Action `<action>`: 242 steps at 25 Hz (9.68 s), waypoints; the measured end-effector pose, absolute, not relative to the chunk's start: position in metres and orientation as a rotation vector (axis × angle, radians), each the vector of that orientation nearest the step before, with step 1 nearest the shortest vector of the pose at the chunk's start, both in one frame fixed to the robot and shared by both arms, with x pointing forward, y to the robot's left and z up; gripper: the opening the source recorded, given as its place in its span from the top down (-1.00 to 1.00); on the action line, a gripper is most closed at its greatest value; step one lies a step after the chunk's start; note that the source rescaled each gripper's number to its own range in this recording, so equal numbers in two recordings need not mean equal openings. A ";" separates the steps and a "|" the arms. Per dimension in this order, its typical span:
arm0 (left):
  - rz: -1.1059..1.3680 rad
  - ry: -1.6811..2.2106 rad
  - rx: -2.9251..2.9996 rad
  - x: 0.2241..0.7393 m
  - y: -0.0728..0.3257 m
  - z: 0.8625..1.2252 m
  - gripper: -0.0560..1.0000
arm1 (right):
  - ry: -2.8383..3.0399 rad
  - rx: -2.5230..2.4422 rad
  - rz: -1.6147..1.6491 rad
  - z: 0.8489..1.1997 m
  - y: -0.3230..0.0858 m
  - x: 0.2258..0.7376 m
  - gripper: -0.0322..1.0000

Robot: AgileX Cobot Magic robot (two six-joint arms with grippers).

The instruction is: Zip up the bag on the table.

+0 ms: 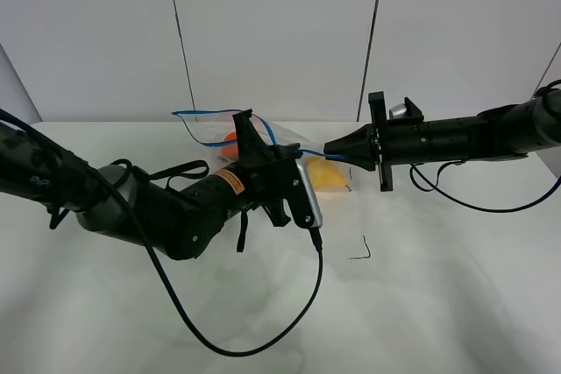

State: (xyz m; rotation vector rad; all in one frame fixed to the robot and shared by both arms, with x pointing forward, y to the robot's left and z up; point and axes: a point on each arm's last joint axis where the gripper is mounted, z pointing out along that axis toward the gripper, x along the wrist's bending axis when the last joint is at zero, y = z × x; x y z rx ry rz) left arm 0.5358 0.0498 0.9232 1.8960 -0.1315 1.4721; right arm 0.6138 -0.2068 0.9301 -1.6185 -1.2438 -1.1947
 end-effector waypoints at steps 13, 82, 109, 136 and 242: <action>1.675 -0.012 1.934 0.557 0.121 0.922 0.89 | -1.238 -1.611 -1.194 0.931 -0.206 0.613 0.93; 1.673 1.169 1.557 0.585 0.270 0.898 -0.59 | -1.272 -1.606 -1.169 0.929 -0.207 0.611 0.93; 0.948 1.457 1.873 0.607 0.288 0.920 -0.58 | -1.268 -1.608 -1.168 0.929 -0.207 0.611 0.93; 0.365 1.977 2.060 0.639 0.285 1.042 -1.00 | -1.269 -1.608 -1.167 0.929 -0.207 0.611 0.93; 0.990 1.580 1.524 0.234 0.304 1.053 -1.00 | -1.898 -1.819 -0.585 0.960 -0.236 0.641 -1.00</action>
